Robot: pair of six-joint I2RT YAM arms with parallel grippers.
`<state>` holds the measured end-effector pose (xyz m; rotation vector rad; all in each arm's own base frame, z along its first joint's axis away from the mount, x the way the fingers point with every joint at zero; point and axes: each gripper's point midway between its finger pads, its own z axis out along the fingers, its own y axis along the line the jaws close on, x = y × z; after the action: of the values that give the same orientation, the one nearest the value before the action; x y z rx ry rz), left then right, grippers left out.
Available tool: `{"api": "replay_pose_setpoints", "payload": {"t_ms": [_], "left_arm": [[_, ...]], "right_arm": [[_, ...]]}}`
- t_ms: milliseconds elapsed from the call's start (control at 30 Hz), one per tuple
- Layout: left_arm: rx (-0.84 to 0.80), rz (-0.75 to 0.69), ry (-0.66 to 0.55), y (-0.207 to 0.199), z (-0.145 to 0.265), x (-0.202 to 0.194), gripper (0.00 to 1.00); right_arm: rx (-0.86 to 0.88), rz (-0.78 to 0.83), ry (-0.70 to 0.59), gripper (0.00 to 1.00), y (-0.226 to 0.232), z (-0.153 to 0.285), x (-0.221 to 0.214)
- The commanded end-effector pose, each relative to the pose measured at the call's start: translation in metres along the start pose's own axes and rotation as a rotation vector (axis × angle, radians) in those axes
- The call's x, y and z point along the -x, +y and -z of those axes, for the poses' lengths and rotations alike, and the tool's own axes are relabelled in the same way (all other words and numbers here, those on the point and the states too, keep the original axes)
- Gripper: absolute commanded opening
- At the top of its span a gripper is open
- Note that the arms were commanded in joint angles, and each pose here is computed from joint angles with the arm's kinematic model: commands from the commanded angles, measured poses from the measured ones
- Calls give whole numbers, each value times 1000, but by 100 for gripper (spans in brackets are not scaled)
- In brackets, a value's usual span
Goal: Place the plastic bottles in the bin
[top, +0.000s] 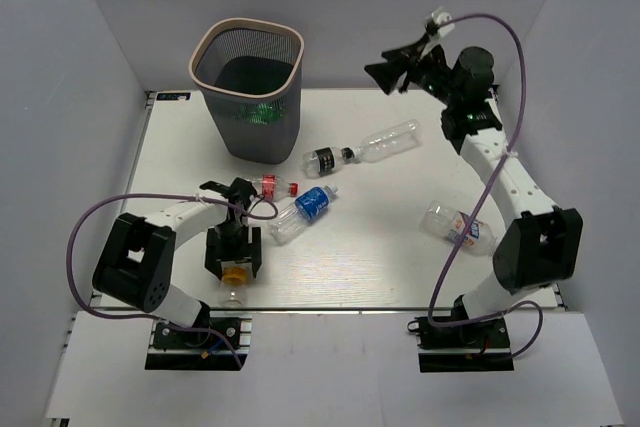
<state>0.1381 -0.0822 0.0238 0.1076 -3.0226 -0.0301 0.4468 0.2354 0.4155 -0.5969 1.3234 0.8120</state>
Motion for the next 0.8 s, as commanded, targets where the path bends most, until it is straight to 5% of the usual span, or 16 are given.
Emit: {"api": "replay_pose_setpoints", "payload": {"t_ms": [0, 33, 133, 200, 333, 367, 500, 567, 767], "left_arm": [[12, -17, -31, -3, 2, 5, 88], [5, -18, -45, -5, 5, 9, 65], [-28, -18, -109, -17, 18, 25, 31], [-71, -40, -191, -31, 43, 40, 5], [-243, -184, -320, -70, 103, 65, 0], [-309, -235, -395, -88, 135, 76, 0], [-611, -477, -550, -149, 233, 84, 0], [-707, -541, -686, -170, 288, 98, 0], [-890, -576, -1055, -206, 417, 150, 0]], "right_arm": [[8, -34, 139, 64, 5, 34, -48], [10, -29, 166, 52, 5, 42, -62], [-21, -26, 234, 34, -2, 67, -83], [-76, -19, 317, 30, -19, 87, -108], [-145, -44, 479, 38, -45, 111, -144], [-158, -18, 515, 57, -55, 121, -148], [-160, 3, 666, 90, -83, 143, -163], [-103, -76, 807, 90, -71, 163, -194], [-111, -172, 952, 90, -69, 211, -211]]}}
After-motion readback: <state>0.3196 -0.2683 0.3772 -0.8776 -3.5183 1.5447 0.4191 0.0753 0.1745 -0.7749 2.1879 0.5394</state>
